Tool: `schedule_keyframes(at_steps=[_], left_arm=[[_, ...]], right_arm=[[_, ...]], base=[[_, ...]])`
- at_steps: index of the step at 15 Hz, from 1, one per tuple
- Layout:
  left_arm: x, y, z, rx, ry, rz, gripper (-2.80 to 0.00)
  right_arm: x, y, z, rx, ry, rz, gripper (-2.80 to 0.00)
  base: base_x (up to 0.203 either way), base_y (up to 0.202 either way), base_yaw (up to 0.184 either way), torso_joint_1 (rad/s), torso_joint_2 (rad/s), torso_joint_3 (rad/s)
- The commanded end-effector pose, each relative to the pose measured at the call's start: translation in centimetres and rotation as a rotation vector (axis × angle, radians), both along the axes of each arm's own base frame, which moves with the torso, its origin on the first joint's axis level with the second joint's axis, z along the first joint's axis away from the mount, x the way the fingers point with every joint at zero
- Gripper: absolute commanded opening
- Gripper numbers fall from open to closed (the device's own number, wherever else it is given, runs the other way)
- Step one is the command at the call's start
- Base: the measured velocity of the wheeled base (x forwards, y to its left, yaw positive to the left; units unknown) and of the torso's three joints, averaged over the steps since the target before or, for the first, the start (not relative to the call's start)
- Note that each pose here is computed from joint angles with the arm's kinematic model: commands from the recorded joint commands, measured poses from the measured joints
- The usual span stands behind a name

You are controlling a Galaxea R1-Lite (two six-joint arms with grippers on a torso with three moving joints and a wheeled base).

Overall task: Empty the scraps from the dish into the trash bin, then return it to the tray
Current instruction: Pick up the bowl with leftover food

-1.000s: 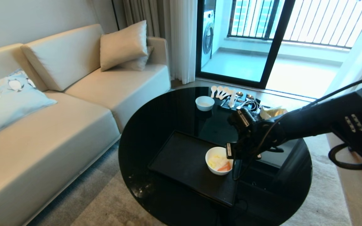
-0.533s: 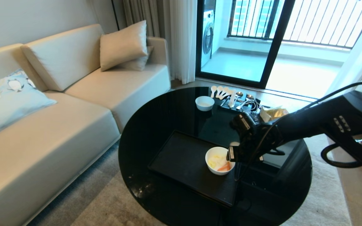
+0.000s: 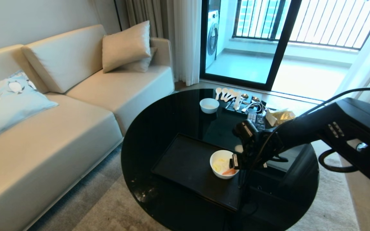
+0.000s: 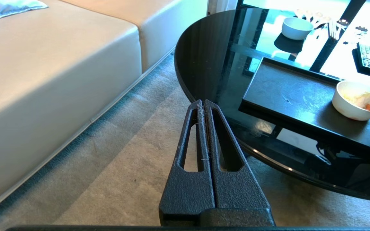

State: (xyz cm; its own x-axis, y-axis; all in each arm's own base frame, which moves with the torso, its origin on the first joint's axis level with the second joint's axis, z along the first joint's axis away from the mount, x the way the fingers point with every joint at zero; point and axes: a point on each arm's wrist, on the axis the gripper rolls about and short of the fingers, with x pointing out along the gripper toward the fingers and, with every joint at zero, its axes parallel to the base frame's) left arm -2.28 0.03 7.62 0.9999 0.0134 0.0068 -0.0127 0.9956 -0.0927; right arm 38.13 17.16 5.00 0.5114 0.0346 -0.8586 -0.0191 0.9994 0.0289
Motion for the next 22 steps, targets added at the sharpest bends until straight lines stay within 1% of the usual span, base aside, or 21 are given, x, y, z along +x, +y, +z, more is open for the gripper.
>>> schedule_keyframes(at_steps=[1, 6, 7, 9, 11, 13, 16, 22], left_arm=[[0.0, 0.0, 0.0, -0.001, -0.001, 0.0, -2.8], [0.0, 0.0, 0.0, -0.001, -0.001, 0.0, -2.8], [0.0, 0.0, 0.0, -0.001, -0.001, 0.0, -2.8], [0.0, 0.0, 0.0, -0.001, -0.001, 0.0, -2.8], [0.0, 0.0, 0.0, -0.001, -0.001, 0.0, -2.8], [0.0, 0.0, 0.0, -0.001, -0.001, 0.0, -2.8], [0.0, 0.0, 0.0, -0.001, -0.001, 0.0, -2.8], [0.0, 0.0, 0.0, -0.001, -0.001, 0.0, -2.8]], right_arm=[[0.1, 0.1, -0.6, -0.005, 0.009, 0.0, 0.0], [1.1, 0.6, -0.5, 0.004, -0.013, 0.001, 0.0], [1.1, 0.6, -0.5, 0.002, -0.014, 0.005, -2.8], [1.1, 0.6, -0.8, -0.013, -0.006, 0.025, -2.8], [1.1, 0.6, -1.3, -0.025, 0.002, 0.021, -2.8], [1.2, 0.6, -2.5, -0.077, 0.007, -0.002, -2.8], [1.3, 0.6, -2.9, -0.081, 0.012, -0.004, -2.8], [1.3, 0.7, -2.7, -0.073, 0.007, -0.007, -2.8]], base=[[0.0, 0.0, 0.0, 0.0, 0.0, 0.0], [0.0, 0.0, 0.0, 0.0, 0.0, 0.0], [0.0, 0.0, 0.0, 0.0, 0.0, 0.0], [0.0, 0.0, 0.0, 0.0, 0.0, 0.0], [0.0, 0.0, 0.0, 0.0, 0.0, 0.0], [0.0, 0.0, 0.0, 0.0, 0.0, 0.0], [0.0, 0.0, 0.0, 0.0, 0.0, 0.0], [0.0, 0.0, 0.0, 0.0, 0.0, 0.0]])
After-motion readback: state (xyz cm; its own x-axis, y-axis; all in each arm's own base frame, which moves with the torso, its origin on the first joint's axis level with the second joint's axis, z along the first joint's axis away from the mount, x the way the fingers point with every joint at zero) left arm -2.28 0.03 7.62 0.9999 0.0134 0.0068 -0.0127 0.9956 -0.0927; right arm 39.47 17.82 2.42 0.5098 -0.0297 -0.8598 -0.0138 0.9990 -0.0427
